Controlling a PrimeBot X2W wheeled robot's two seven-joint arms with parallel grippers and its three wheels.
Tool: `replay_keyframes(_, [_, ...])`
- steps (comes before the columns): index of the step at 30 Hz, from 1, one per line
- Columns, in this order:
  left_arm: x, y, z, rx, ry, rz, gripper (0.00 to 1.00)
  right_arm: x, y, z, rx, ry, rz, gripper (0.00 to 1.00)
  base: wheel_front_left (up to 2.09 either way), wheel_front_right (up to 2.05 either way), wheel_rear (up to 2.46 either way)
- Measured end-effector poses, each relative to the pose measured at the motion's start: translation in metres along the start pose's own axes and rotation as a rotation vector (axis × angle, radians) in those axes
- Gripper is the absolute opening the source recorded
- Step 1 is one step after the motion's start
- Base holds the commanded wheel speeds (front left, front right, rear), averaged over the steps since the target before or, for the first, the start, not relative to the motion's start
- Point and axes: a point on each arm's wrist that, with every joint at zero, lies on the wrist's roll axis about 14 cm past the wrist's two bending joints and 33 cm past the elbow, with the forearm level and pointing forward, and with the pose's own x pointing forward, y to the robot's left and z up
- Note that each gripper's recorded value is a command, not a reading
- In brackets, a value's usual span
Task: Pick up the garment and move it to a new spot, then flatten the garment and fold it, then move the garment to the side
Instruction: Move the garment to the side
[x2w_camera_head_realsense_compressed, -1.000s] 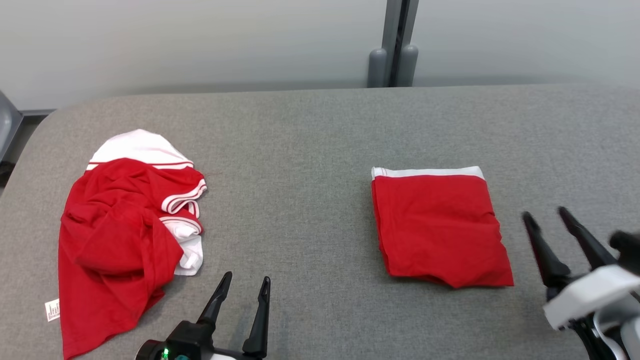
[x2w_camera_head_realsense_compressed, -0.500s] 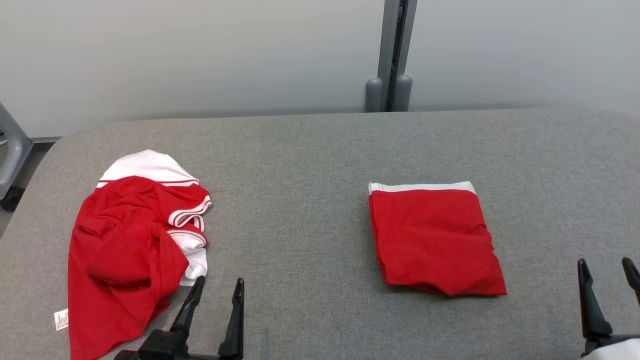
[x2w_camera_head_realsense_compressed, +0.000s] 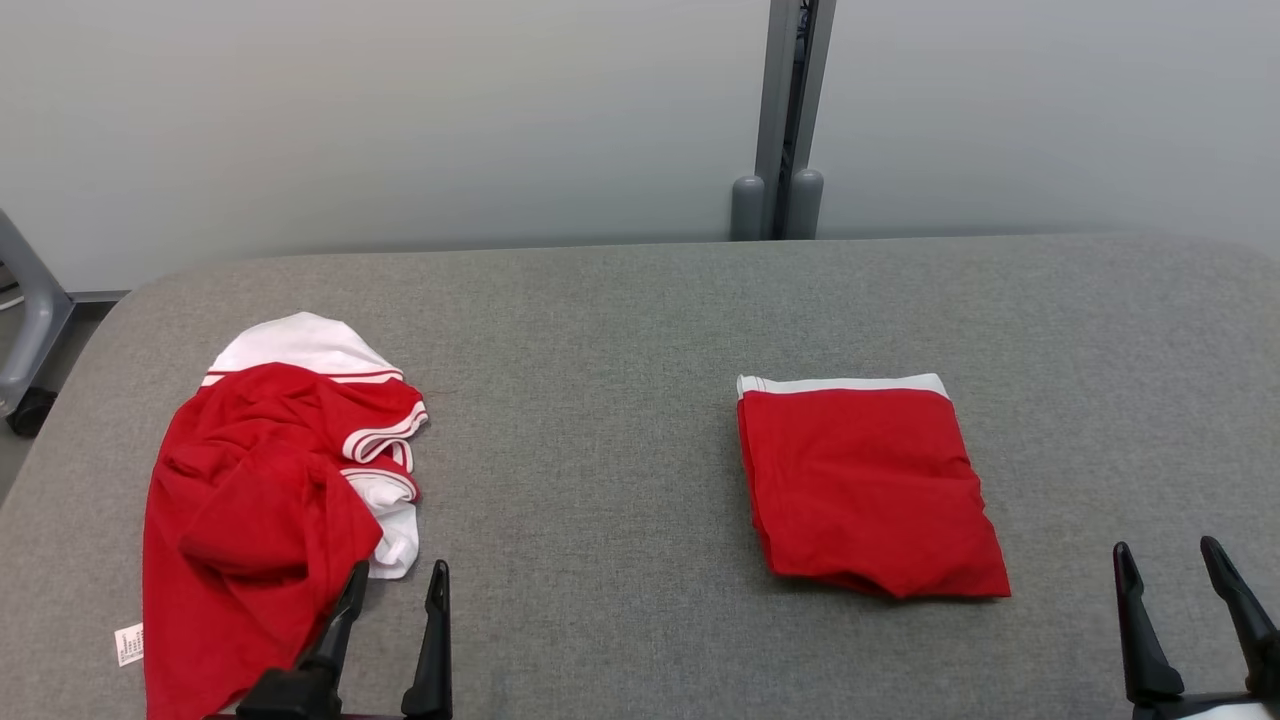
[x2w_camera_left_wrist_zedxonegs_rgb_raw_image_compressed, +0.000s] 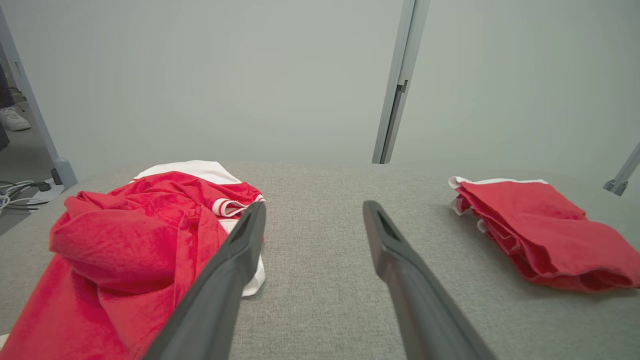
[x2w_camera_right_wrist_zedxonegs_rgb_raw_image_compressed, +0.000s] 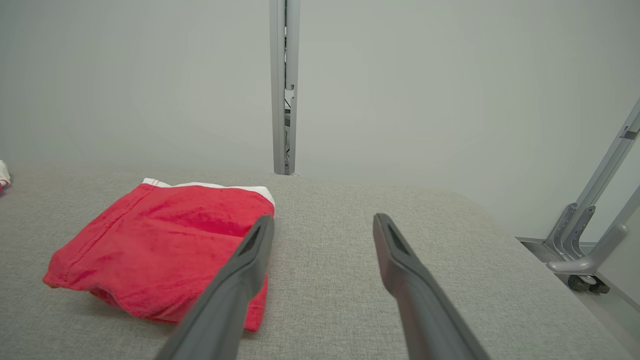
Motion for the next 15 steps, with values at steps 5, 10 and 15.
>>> replay_keyframes(5, [-0.0004,0.0021,-0.0003,-0.003,0.001,0.008,1.0,0.001,0.0037,-0.0005,0.002,0.001,0.011,1.0,0.0,0.0,0.0])
replay_keyframes(10, [-0.0014,0.0042,-0.0009,-0.007,0.003,0.018,1.0,0.0028,0.006,-0.0001,0.003,0.0,0.019,1.0,0.0,0.0,0.0])
replay_keyframes(15, [-0.002,0.0049,-0.0009,-0.008,0.003,0.023,1.0,0.0045,0.0075,0.0015,0.004,-0.005,0.023,1.0,0.0,0.0,0.0])
